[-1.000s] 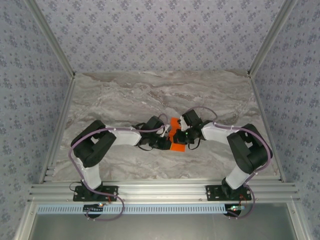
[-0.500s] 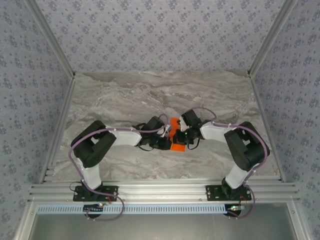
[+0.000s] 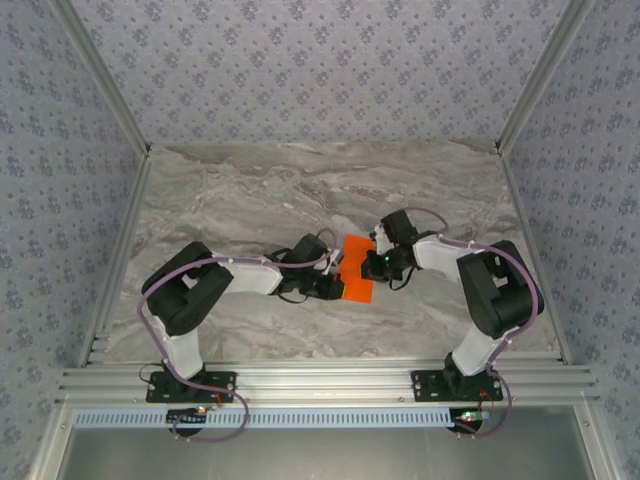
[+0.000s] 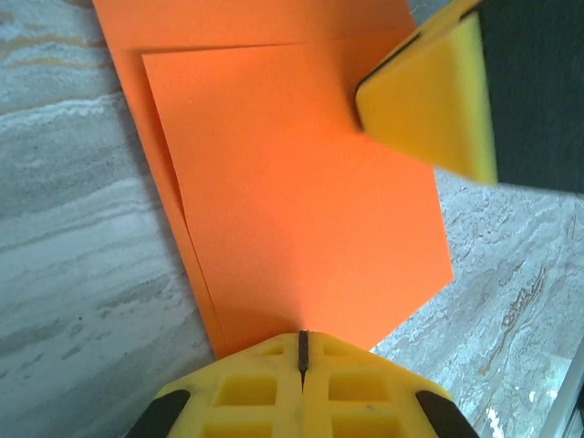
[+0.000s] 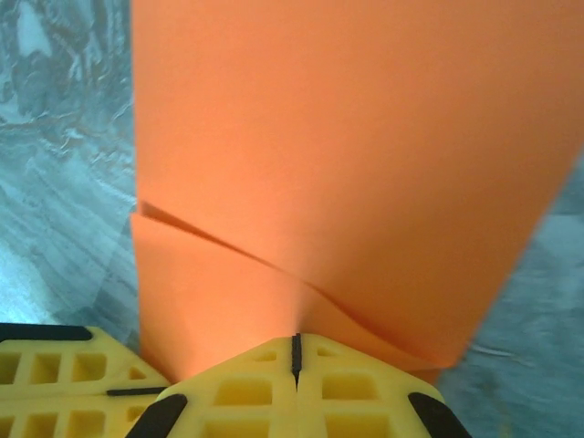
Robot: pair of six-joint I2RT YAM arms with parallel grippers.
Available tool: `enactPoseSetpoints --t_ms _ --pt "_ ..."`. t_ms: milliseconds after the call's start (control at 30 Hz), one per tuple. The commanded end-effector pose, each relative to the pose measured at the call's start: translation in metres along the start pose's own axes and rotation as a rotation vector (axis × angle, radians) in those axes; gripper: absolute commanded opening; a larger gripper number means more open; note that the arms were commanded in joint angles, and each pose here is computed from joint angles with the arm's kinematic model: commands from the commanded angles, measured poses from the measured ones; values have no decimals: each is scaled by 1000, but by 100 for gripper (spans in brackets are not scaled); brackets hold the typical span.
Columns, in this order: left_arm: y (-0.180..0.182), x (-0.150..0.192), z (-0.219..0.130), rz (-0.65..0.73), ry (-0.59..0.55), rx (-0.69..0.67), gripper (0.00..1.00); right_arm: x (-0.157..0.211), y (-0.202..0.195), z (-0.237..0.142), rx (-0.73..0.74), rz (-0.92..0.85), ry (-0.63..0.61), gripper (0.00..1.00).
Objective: Fold a paper plane with a square sheet of paper (fold left side to right side)
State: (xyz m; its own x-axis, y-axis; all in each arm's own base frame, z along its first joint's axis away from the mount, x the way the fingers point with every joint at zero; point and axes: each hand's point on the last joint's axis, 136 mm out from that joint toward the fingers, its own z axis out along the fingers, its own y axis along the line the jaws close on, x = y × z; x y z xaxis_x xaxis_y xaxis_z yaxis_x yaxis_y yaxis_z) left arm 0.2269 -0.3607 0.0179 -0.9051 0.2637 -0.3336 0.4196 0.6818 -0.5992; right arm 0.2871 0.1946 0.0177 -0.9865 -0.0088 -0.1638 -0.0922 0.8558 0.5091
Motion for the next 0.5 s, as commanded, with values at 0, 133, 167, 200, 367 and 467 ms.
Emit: enactPoseSetpoints --t_ms 0,133,167,200,367,467 --pt "55 53 8 -87 138 -188 2 -2 -35 -4 115 22 10 4" --pt "52 51 7 -79 132 -178 2 -12 -48 -10 127 45 -2 5" --pt "51 51 6 -78 131 -175 2 -15 -50 -11 130 49 -4 5" --pt "50 51 6 -77 128 -170 2 -18 -52 -13 130 49 -11 5" --pt "30 39 -1 -55 92 -99 5 -35 -48 -35 110 42 -84 5" --pt "12 24 -13 -33 50 -43 12 -39 -43 -53 96 27 -146 7"
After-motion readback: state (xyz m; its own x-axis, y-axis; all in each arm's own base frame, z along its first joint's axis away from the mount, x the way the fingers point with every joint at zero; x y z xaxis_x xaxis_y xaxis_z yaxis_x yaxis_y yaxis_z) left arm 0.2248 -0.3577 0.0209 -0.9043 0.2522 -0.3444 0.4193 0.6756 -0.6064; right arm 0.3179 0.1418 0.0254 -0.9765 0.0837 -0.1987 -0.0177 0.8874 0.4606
